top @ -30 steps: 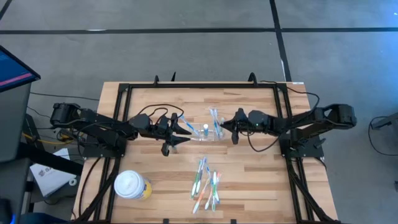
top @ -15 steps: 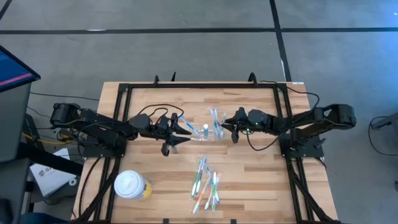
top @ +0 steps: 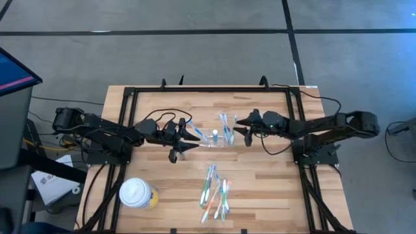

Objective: Pick & Place toothbrushing station
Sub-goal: Put the green toothbrush into the transparent organizer

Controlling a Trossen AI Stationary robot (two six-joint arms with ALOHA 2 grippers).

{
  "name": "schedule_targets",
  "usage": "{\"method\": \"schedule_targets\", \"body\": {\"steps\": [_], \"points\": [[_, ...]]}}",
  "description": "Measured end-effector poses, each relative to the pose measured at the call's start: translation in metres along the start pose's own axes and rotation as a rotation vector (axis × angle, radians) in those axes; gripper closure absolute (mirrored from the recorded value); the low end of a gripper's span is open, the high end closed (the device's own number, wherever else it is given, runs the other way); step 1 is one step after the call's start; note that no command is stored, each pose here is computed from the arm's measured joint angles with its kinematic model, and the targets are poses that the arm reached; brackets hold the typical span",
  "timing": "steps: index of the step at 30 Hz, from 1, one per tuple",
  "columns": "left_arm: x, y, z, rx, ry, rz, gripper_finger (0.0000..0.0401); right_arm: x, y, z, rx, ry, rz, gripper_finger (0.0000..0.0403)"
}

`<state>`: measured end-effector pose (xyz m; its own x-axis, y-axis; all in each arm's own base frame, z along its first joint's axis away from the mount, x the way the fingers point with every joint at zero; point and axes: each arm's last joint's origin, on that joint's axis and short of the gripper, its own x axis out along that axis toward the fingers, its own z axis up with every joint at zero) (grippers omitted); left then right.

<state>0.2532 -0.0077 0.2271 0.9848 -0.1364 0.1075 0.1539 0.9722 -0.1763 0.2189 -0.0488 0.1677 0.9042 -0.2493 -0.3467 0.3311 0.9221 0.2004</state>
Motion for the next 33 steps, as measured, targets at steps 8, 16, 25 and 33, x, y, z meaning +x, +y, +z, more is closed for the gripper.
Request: {"method": "schedule_targets", "body": {"steps": [8, 16, 25, 33], "points": [[0.0, 0.0, 0.0, 0.0, 0.0, 0.0, 0.029, -0.012, -0.004, 0.004, -0.019, 0.023, -0.023, 0.0243], [0.0, -0.003, -0.005, -0.031, 0.048, -0.004, 0.029, -0.025, -0.003, 0.004, 0.025, 0.08, -0.028, 0.0248], [0.001, -0.019, -0.018, -0.066, 0.139, 0.07, 0.03, -0.034, 0.009, 0.0, 0.037, 0.123, 0.021, 0.0251], [-0.005, -0.043, -0.04, -0.174, 0.299, 0.163, 0.0304, -0.038, 0.014, 0.003, 0.03, 0.103, 0.049, 0.0259]]}}
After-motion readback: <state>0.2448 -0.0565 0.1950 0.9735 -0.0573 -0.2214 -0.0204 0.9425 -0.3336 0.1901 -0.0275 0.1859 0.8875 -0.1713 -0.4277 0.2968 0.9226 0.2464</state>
